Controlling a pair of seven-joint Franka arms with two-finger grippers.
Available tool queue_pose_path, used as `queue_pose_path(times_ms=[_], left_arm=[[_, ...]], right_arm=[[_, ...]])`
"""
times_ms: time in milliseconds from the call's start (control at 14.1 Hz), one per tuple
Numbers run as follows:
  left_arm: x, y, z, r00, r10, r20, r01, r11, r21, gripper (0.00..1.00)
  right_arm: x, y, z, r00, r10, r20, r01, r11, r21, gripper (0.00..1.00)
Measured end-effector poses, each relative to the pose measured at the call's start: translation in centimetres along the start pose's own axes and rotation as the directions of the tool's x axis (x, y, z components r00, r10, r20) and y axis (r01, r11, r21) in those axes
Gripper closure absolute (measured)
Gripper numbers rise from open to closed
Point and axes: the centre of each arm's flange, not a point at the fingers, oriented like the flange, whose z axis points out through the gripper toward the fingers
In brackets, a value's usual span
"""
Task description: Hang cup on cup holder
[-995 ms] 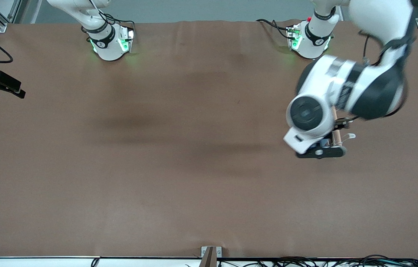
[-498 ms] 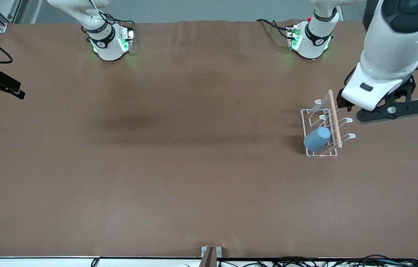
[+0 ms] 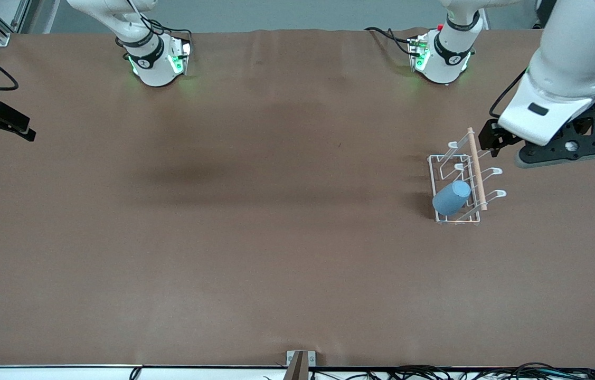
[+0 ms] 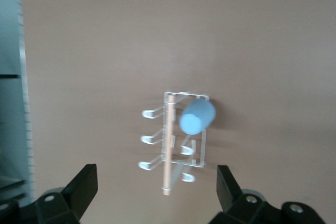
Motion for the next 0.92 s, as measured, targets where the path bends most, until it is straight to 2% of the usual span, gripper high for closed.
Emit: queue_pose_path(times_ms=[142,284,640,782,924], left_arm=[[-0.4,-3.5,-0.8,0.998,-0.064,0.027,0.066,0.993,-0.096,0.0],[-0.8,-7.4,-1.1,0.994,-0.1,0.047,0.106,0.983,-0.149,0.0],[-2.1,-11.2,1.0,0.995,-0.032,0.092,0.052,0.973,-0.227,0.0],[-3.1,-11.9,1.9,0.996,0.007,0.085,0.013,0.971,-0.238,0.0],[-4.3,-11.6,2.6,0.998,0.039,0.042,-0.028,0.971,-0.239,0.0]], right_arm=[[0.0,0.0,0.0,1.0,0.0,0.0,0.0,1.0,0.0,0.0],[0.0,0.0,0.0,1.0,0.0,0.0,0.0,1.0,0.0,0.0],[0.0,0.0,0.0,1.0,0.0,0.0,0.0,1.0,0.0,0.0],[0.0,0.0,0.0,1.0,0.0,0.0,0.0,1.0,0.0,0.0],[0.0,0.0,0.0,1.0,0.0,-0.001,0.0,1.0,0.0,0.0]])
